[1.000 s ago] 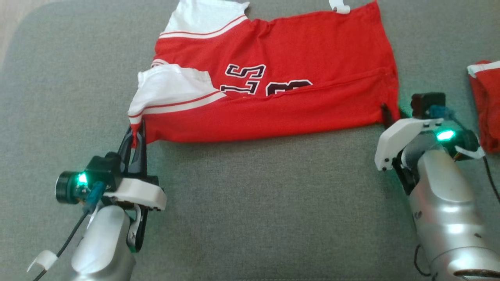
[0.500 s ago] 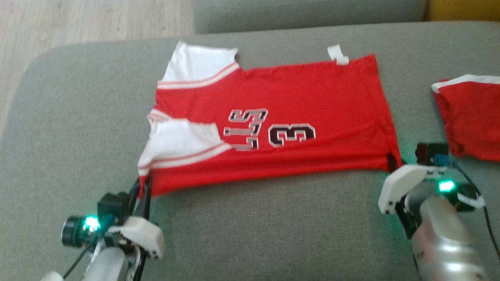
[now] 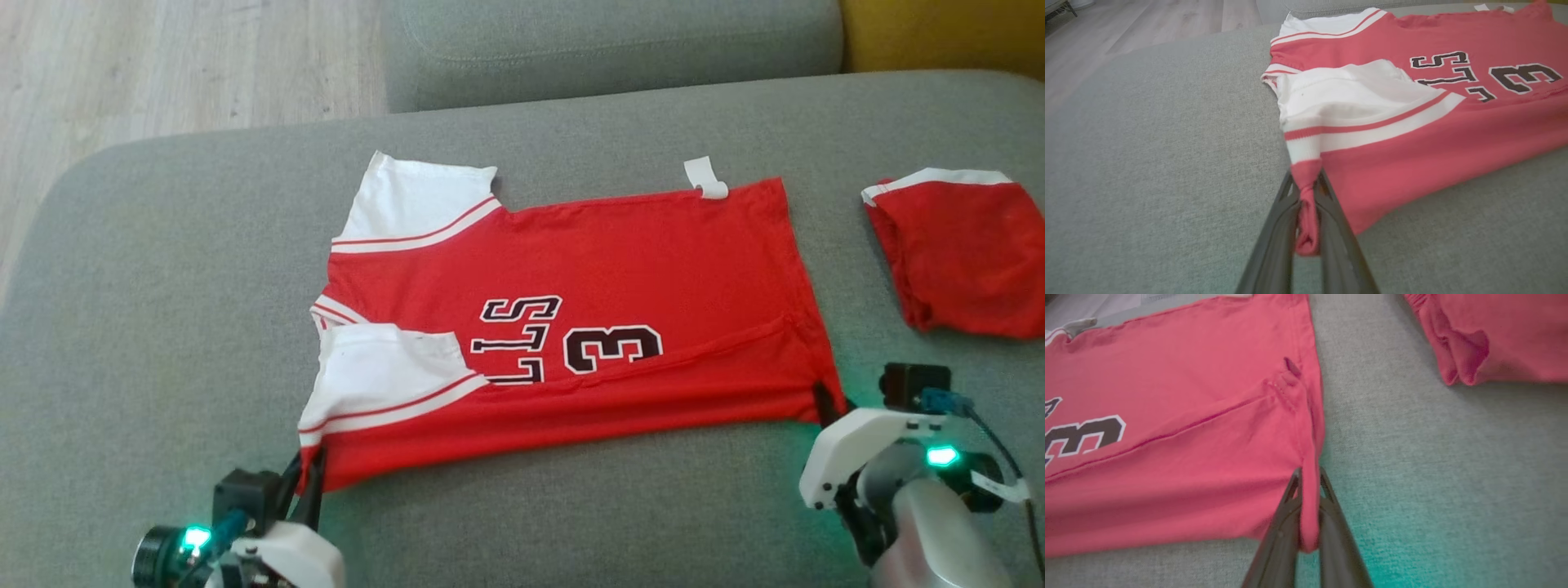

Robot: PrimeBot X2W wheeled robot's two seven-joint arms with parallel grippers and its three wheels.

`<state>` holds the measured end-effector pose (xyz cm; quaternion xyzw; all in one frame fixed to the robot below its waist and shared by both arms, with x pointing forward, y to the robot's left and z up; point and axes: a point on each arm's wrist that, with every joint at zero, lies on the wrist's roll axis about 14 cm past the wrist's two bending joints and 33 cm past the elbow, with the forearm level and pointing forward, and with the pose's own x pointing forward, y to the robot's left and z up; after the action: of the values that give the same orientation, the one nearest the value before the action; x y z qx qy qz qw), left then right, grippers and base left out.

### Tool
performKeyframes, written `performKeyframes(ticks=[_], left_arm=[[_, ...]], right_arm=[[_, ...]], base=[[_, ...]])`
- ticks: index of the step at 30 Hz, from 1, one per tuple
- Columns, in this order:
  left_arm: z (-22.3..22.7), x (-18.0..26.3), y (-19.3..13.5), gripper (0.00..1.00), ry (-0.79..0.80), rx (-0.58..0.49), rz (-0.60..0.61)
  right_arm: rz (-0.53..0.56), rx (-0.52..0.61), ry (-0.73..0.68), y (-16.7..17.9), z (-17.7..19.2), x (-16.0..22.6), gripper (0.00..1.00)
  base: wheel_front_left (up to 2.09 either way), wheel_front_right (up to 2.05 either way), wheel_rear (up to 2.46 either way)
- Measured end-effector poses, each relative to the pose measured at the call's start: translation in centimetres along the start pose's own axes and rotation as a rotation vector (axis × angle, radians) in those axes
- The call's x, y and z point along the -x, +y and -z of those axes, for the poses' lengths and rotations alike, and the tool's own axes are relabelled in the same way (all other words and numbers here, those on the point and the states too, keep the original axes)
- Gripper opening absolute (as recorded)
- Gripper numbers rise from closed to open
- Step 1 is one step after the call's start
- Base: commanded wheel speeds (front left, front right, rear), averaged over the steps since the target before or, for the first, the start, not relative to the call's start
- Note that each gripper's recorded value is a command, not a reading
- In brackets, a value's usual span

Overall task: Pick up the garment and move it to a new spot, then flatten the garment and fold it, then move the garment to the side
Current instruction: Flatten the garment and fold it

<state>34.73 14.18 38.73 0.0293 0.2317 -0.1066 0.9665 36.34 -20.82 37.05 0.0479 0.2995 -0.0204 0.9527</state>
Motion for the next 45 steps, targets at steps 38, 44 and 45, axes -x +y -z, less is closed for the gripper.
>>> performKeyframes(ticks=[38, 44, 45], left_arm=[[-18.1, -16.7, 0.7, 1.0, -0.226, -0.194, 0.224], [-15.6, -21.5, 1.2, 1.0, -0.027, -0.208, 0.249], [-14.9, -22.1, 1.4, 1.0, 0.007, -0.217, 0.248]], right_arm=[[-0.074, -0.137, -0.506, 1.3, -9.6, -0.9, 1.0], [-0.069, -0.134, -0.523, 0.9, -10.1, -1.5, 1.0], [-0.063, -0.139, -0.526, 0.7, -10.2, -1.6, 1.0]], base=[[0.0, 0.0, 0.0], [0.0, 0.0, 0.0], [0.0, 0.0, 0.0]])
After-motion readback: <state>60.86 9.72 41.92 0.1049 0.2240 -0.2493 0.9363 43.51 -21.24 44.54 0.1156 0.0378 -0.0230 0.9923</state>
